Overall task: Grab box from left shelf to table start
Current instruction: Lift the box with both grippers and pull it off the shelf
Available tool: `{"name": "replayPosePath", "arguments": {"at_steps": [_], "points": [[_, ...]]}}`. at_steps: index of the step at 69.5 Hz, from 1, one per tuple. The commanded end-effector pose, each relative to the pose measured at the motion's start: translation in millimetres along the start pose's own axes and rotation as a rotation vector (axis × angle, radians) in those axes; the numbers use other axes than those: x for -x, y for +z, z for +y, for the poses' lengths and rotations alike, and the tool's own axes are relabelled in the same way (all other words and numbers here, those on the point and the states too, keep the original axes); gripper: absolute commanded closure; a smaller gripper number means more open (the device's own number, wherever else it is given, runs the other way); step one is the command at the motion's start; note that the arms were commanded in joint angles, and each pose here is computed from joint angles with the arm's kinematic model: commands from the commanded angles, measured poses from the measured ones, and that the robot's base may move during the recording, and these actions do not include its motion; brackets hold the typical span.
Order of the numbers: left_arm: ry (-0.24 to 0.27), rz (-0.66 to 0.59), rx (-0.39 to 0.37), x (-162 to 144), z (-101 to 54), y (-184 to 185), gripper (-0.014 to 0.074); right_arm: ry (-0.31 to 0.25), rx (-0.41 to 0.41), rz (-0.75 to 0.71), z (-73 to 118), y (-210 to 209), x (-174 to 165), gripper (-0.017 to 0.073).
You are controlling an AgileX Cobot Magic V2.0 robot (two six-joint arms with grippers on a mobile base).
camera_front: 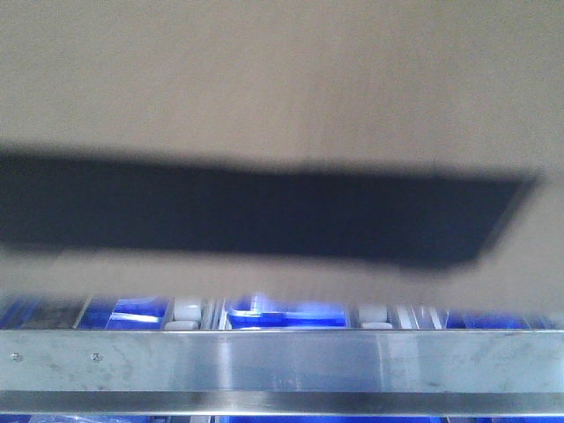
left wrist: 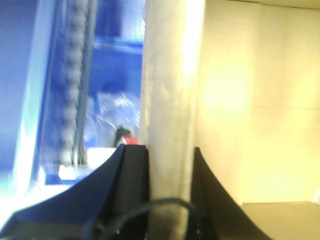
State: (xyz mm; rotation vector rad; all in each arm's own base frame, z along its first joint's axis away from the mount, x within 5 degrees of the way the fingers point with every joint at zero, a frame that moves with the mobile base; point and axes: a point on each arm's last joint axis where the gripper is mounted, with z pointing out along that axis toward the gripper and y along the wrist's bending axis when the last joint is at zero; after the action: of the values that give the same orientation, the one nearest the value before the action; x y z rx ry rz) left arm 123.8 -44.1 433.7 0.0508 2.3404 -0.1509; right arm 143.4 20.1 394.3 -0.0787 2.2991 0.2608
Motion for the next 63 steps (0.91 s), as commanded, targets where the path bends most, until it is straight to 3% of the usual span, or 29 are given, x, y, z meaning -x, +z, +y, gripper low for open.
{"name": "replayPosePath", "arguments": {"at_steps": [1,15,35,51,63], "points": [[-0.057,-0.123,-0.06,-9.4,8.3,-22.9,0.0693,-0.018,0.009,-0.162,4.9,-24.1,-6.0,0.0499],[-0.082,-0.261,-0.122,-39.0,27.1,-53.7,0.0693,-0.037,0.034,-0.288,13.9,-61.5,-26.2,0.0499],[-0.061,-0.431,-0.179,-68.4,49.0,-95.8,0.0693,-0.056,0.087,-0.426,26.5,-104.3,-38.1,0.0499],[-0.08,-0.486,-0.237,-70.3,50.7,-112.0,0.0686,-0.071,0.119,-0.524,34.9,-133.2,-31.9,0.0499],[-0.053,-0.423,-0.202,-51.6,45.3,-116.3,0.0686,-0.074,0.12,-0.53,35.6,-136.0,-30.8,0.0499]]}}
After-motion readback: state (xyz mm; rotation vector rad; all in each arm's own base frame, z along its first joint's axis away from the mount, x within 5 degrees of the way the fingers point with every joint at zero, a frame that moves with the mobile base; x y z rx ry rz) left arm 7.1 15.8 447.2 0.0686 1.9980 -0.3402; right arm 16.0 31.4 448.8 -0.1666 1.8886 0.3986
